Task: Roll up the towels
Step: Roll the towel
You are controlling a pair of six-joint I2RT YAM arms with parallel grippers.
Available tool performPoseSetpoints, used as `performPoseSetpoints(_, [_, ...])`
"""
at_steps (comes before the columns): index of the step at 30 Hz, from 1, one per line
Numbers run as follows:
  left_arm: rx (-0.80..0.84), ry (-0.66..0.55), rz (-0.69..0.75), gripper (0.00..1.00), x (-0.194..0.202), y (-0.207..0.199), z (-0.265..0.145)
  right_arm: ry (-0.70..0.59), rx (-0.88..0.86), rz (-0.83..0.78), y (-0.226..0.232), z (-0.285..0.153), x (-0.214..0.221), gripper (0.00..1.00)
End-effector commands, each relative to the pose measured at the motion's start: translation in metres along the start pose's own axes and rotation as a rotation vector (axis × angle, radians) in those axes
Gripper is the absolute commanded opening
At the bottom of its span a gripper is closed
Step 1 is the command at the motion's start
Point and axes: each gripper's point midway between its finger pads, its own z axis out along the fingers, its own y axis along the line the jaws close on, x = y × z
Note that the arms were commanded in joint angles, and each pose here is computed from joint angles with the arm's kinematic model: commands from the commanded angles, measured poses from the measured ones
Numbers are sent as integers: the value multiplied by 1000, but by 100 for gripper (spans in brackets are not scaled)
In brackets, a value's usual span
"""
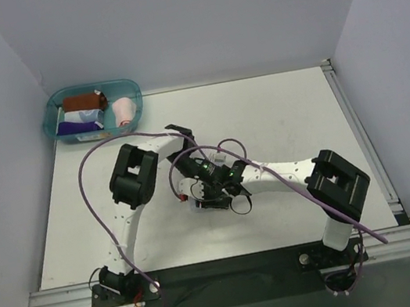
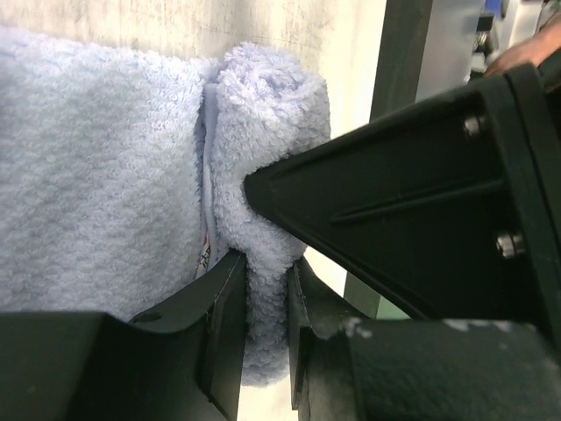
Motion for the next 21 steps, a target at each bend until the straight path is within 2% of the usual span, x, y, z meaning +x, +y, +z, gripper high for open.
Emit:
performPoseSetpoints(1, [-121, -4, 70, 24, 15, 38, -10, 78, -228, 88, 39, 12, 28, 0])
performPoseSetpoints(2, [-148, -49, 86, 31, 10, 42, -18, 86, -251, 108, 39, 11, 31, 0])
performPoseSetpoints(7, [-218, -239, 92, 38, -2, 28, -69, 103, -365, 132, 54, 3, 30, 0])
performPoseSetpoints(9, [-266, -334, 47, 42, -2, 30, -101, 122, -386, 145, 56, 2, 31, 0])
performPoseSetpoints(15, [-349, -596, -30, 45, 14, 32, -189, 152, -430, 221, 51, 6, 30, 0])
performPoseSetpoints(19, [-436, -726, -25, 45, 38, 22, -236, 142, -478, 294, 46, 4, 28, 0])
performPoseSetpoints(21, [-511, -759, -1, 45, 48, 8, -247, 131, -521, 328, 46, 1, 22, 0])
